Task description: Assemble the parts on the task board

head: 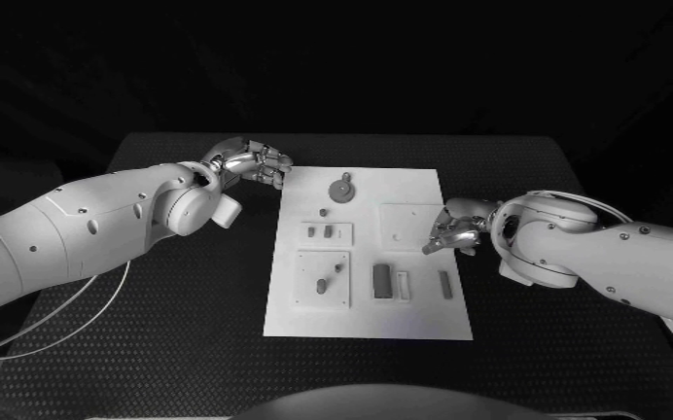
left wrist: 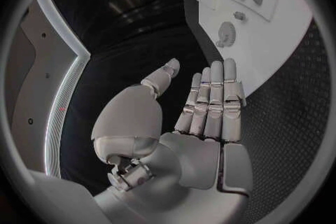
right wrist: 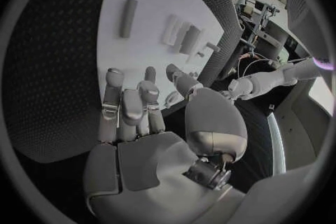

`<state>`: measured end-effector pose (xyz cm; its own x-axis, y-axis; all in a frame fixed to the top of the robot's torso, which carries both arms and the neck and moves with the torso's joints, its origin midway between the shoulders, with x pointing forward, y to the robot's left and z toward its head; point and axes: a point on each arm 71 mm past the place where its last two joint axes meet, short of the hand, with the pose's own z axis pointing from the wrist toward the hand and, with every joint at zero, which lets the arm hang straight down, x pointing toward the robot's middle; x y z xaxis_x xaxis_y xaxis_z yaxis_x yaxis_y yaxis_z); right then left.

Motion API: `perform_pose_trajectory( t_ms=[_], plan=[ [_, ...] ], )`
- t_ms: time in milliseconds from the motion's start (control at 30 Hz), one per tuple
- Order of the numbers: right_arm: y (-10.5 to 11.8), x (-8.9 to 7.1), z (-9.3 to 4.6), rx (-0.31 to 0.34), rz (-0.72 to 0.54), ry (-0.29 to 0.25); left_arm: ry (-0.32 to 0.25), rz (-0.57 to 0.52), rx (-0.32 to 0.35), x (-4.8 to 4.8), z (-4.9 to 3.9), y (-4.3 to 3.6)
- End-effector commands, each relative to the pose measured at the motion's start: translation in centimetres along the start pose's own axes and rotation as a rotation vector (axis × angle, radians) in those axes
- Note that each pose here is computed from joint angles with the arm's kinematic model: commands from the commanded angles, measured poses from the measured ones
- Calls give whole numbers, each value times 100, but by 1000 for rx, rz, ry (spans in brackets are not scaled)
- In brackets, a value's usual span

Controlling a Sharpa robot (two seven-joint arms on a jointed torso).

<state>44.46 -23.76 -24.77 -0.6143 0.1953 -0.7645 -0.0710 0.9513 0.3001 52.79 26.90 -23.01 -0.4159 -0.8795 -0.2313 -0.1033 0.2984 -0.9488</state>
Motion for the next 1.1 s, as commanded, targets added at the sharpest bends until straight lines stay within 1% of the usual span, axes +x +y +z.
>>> perform_pose_trajectory(
  t_ms=[33,100,167,300,400,467,567,667,867,1000,1100],
  plan=[
    [-119,43,-14,57,-17,83,7,-7,8,13,4,-16],
    [-138,78,-37,67,-66,110,12,-8,9,14,0,-16],
    [-160,111,-66,74,-85,126,12,-8,9,14,0,-16],
    [-190,148,-112,83,-111,118,16,-9,10,23,3,-19],
    [-209,222,-151,84,-118,135,13,-8,7,14,-2,-15],
    [-208,244,-161,82,-120,143,13,-8,8,13,-2,-15],
    [-201,272,-155,80,-121,149,16,-9,8,20,1,-16],
    [-194,345,-126,79,-109,167,20,-10,9,35,8,-21],
    [-187,445,-80,73,-126,184,18,-9,9,28,4,-19],
    [-208,472,-61,78,-164,171,19,-10,9,30,2,-19],
    [-216,498,-51,79,-168,178,17,-9,8,20,-3,-16]
  ],
)
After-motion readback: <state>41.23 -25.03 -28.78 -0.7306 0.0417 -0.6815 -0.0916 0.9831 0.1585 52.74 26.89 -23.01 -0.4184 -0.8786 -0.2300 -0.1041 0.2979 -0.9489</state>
